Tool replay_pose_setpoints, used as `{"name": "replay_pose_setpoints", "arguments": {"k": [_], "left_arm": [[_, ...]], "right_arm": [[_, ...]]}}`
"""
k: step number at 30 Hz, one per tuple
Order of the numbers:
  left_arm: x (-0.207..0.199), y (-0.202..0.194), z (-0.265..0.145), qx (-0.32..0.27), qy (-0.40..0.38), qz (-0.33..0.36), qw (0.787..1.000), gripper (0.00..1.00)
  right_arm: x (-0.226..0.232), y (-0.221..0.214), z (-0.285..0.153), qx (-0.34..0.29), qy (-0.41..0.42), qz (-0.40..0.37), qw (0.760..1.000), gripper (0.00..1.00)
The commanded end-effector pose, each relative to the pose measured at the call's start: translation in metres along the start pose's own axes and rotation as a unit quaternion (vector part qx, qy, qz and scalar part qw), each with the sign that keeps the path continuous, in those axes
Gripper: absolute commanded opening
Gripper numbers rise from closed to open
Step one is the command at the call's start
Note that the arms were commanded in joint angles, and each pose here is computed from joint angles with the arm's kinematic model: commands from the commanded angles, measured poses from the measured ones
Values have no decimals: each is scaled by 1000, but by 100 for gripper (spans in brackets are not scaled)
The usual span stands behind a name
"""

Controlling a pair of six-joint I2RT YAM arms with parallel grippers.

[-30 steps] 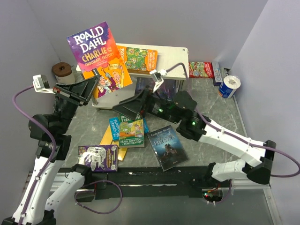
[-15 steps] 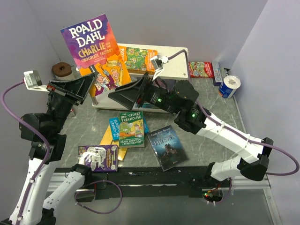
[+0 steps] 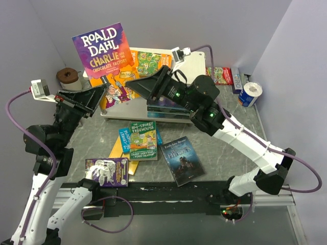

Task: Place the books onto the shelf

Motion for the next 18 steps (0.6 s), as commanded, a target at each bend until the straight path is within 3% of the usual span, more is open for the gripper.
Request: {"name": "replay_pose_setpoints", "arguments": {"k": [1, 2, 4, 5, 10, 11, 12, 15, 18], "left_arm": [[-12, 3, -3, -12, -29, 6, 999, 4], [-8, 2, -3, -12, -23, 7, 1000, 5], [-6, 2, -5, -15, -17, 9, 1000, 10], [-4, 2, -5, -16, -11, 12, 1000, 12], [5, 1, -10, -22, 17, 29, 999, 38], [7, 1, -11, -21, 17, 40, 999, 46], [9, -1, -13, -18, 16, 48, 999, 66], [16, -5, -17, -10, 17, 65, 998, 88], [18, -13, -20, 12, -8, 77, 997, 86]], "right_arm": [[13, 17, -6, -10, 38, -1, 999, 44], [12, 19, -7, -7, 34, -3, 999, 29], [10, 22, -12, 8, 22, -2, 1000, 15], [10, 22, -15, 23, 23, 0, 999, 0], [2, 36, -31, 71, 23, 3, 997, 0], [-1, 34, -34, 91, 16, 9, 996, 0], [-5, 34, -37, 117, 22, 12, 993, 0], [3, 37, -44, 171, 48, 19, 984, 0], [5, 42, -49, 194, 54, 23, 979, 0]]}}
Point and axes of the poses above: each gripper's point midway between its finger pads, its own z axis out along the fingers, its own x axis along the line the jaws close on, y = z × x, the point moved 7 cm from there along -z, back along the fingers, and after that the axes turned 5 degrees about -z, right-handed, at the moved point
